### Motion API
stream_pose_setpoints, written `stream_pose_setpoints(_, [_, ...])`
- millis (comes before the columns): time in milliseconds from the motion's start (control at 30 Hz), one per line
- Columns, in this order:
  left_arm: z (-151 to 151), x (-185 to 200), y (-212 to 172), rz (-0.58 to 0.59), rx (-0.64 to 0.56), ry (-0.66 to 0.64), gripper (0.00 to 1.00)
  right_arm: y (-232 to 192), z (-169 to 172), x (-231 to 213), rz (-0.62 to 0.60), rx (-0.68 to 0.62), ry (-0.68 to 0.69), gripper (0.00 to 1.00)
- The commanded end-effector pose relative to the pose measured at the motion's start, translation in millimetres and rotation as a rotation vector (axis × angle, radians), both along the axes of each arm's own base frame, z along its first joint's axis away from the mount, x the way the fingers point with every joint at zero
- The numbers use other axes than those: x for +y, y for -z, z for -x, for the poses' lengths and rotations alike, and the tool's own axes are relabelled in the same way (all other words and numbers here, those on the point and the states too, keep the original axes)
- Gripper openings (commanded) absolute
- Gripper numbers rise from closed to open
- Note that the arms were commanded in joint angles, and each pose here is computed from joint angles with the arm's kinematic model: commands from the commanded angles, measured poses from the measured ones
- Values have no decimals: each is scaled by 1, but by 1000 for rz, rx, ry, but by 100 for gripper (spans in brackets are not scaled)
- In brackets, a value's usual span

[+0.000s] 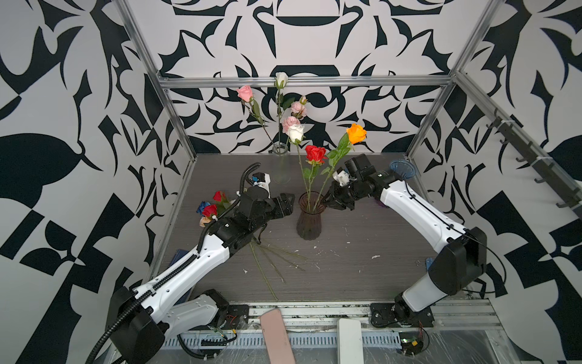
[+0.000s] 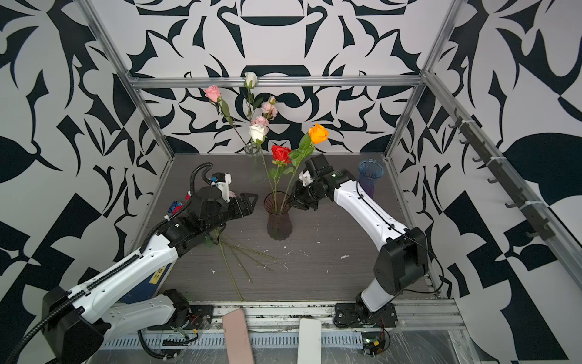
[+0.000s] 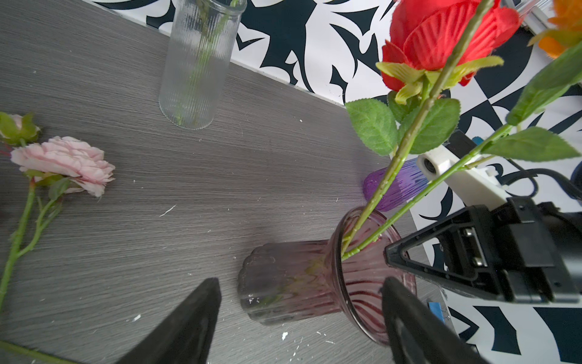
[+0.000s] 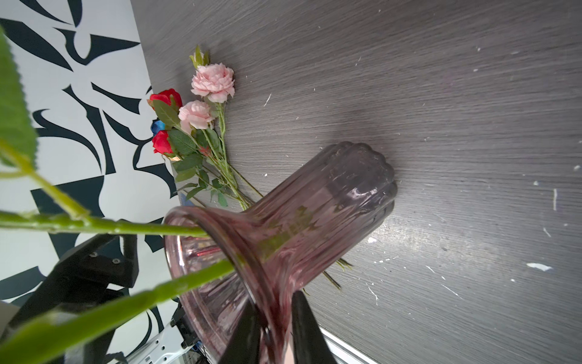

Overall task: Arrange the flowers into the vase
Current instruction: 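Grasp the mauve vase rim with the right gripper and pull it toward the right arm, then carry the mauve vase farther from the robot and set it down with the right gripper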

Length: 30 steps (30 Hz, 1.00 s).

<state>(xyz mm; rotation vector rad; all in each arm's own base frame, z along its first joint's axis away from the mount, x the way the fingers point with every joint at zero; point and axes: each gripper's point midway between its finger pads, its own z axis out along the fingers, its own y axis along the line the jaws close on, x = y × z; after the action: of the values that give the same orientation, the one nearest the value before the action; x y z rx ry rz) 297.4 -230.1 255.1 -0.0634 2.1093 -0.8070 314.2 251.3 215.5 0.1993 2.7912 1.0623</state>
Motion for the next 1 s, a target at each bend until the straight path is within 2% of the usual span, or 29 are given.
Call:
stream_pose_setpoints(0, [-5,2,-4,7,-15,-23,84,-9,-1,-3,28,-31,-5,14])
stream_pose_setpoints(67, [-4,2,-4,3,-14,-23,84,-10,-3,-1,25,-33,-8,8])
stream_pose_setpoints(167, [-3,4,-3,-3,-13,-25,84,-17,-8,0,20,-58,-12,4])
stream_pose_setpoints(400, [1,11,-5,-14,-16,-36,84,-37,-32,-13,44,-119,8,0])
stream_pose_setpoints(767, [9,20,-8,-25,-25,-42,84,-68,-117,-80,77,-189,168,0])
stream_pose_setpoints(800, [10,21,-9,-28,-27,-41,87,-69,-123,-84,82,-192,171,0])
stream_pose_setpoints(967, [16,28,-13,-53,-41,-34,89,-68,-160,-111,171,-205,188,0])
